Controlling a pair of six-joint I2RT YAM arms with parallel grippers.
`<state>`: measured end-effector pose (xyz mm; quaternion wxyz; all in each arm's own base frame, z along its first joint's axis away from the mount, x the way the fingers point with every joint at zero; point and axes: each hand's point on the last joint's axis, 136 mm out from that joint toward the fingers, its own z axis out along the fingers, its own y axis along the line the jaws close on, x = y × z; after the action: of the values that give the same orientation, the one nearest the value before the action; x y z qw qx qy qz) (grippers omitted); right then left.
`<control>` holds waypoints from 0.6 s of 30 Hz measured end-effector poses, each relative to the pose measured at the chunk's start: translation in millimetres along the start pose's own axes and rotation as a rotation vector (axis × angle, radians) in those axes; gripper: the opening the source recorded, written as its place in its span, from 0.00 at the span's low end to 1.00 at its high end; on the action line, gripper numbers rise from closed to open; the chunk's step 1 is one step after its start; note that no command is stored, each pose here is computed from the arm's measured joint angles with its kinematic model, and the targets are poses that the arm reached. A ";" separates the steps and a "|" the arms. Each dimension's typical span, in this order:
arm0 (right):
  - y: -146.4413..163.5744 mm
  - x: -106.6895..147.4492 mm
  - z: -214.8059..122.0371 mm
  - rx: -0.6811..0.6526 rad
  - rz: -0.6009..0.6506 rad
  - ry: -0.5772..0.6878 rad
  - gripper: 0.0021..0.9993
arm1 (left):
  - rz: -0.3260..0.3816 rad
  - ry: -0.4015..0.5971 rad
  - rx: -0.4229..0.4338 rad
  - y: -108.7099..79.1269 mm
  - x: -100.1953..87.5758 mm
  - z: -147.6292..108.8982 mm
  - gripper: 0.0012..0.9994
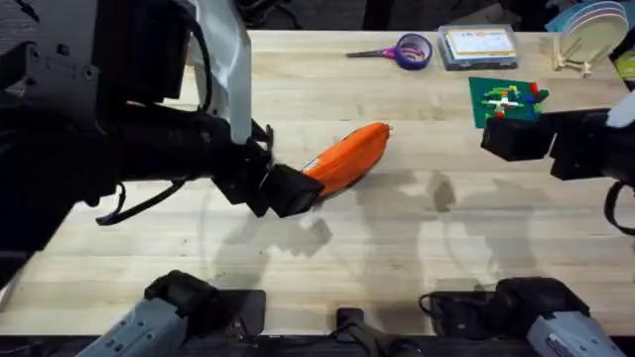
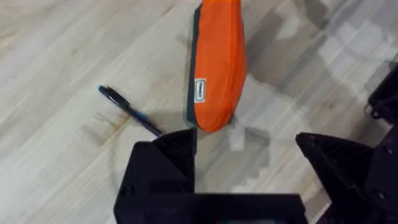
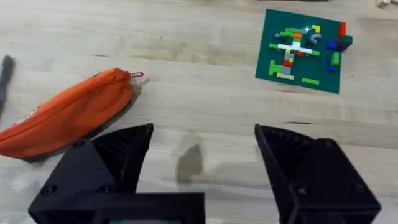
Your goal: Unzip the bag, pick up the pens from the table one at a time and place them inside, then zip the bag closed.
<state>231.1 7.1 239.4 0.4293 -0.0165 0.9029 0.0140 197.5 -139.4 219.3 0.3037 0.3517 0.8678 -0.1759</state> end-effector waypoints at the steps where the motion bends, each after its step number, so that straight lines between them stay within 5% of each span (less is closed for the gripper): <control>1: 0.0 0.0 0.0 0.000 0.000 0.000 1.00 | -0.002 0.006 0.003 -0.7 1.5 0.0 0.99; 18: 0.0 0.0 0.0 0.000 0.000 0.000 1.00 | -0.089 0.193 0.137 -0.7 17.2 49.5 1.00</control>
<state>231.1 7.1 239.4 0.4294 -0.0165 0.9028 0.0139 207.2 -156.9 170.9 0.1860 0.3482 0.8936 -0.2135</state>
